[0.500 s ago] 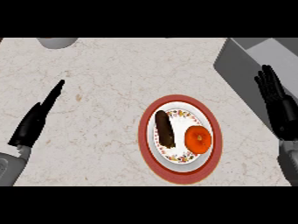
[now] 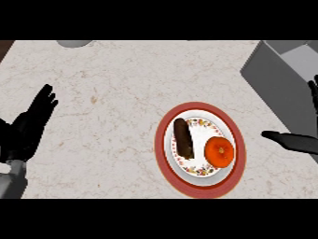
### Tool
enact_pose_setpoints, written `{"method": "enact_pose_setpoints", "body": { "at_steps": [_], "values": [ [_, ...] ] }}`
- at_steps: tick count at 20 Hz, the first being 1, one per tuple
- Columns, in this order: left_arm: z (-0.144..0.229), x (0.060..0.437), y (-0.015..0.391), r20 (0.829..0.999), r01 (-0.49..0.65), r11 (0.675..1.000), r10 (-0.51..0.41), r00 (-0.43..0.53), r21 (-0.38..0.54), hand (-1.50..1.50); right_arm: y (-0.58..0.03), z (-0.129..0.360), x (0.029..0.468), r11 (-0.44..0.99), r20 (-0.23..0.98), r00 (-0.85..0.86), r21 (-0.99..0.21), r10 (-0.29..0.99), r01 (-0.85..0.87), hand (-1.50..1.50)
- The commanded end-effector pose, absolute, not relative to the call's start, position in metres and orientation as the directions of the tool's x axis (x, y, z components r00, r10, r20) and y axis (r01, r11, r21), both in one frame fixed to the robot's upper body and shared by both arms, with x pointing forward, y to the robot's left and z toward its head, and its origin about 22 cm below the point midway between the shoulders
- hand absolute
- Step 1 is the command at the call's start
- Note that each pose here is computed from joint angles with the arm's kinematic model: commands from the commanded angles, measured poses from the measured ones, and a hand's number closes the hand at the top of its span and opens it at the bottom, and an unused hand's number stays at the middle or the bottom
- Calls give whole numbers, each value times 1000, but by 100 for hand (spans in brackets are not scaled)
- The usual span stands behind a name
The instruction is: Pick the squash from the plate and place it in the cardboard box
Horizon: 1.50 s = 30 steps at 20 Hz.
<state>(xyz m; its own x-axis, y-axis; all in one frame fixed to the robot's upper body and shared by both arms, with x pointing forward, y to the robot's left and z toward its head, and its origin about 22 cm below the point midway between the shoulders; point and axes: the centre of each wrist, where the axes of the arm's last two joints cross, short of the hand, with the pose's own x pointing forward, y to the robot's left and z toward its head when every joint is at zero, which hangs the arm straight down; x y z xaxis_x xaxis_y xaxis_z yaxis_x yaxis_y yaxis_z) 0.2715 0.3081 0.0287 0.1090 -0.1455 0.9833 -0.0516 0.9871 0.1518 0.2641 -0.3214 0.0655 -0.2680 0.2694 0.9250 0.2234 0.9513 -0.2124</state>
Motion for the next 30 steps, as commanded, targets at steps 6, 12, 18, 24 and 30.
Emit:
{"method": "enact_pose_setpoints", "body": {
  "at_steps": [6, 12, 18, 24, 30],
  "values": [
    [49, 249, 322, 989, -70, 998, 18, 144, -8, 0, -288, 104, 196, 908, 754, -506, -369, 418, 200, -150],
    [38, 243, 321, 989, -79, 997, -5, 149, 17, 0, -301, 122, 176, 624, 600, -235, -780, 765, 40, -150],
    [47, 242, 310, 992, -43, 999, -2, 127, 7, 0, -282, 167, 178, 387, 394, -59, -917, 917, -102, -150],
    [52, 235, 320, 992, -39, 999, -12, 127, 17, 0, -238, 180, 170, 330, 324, 70, -903, 944, -274, -150],
    [57, 252, 304, 993, -55, 998, -13, 117, 19, 0, -189, 177, 197, 387, 359, 147, -839, 922, -382, -150]
  ]
}}
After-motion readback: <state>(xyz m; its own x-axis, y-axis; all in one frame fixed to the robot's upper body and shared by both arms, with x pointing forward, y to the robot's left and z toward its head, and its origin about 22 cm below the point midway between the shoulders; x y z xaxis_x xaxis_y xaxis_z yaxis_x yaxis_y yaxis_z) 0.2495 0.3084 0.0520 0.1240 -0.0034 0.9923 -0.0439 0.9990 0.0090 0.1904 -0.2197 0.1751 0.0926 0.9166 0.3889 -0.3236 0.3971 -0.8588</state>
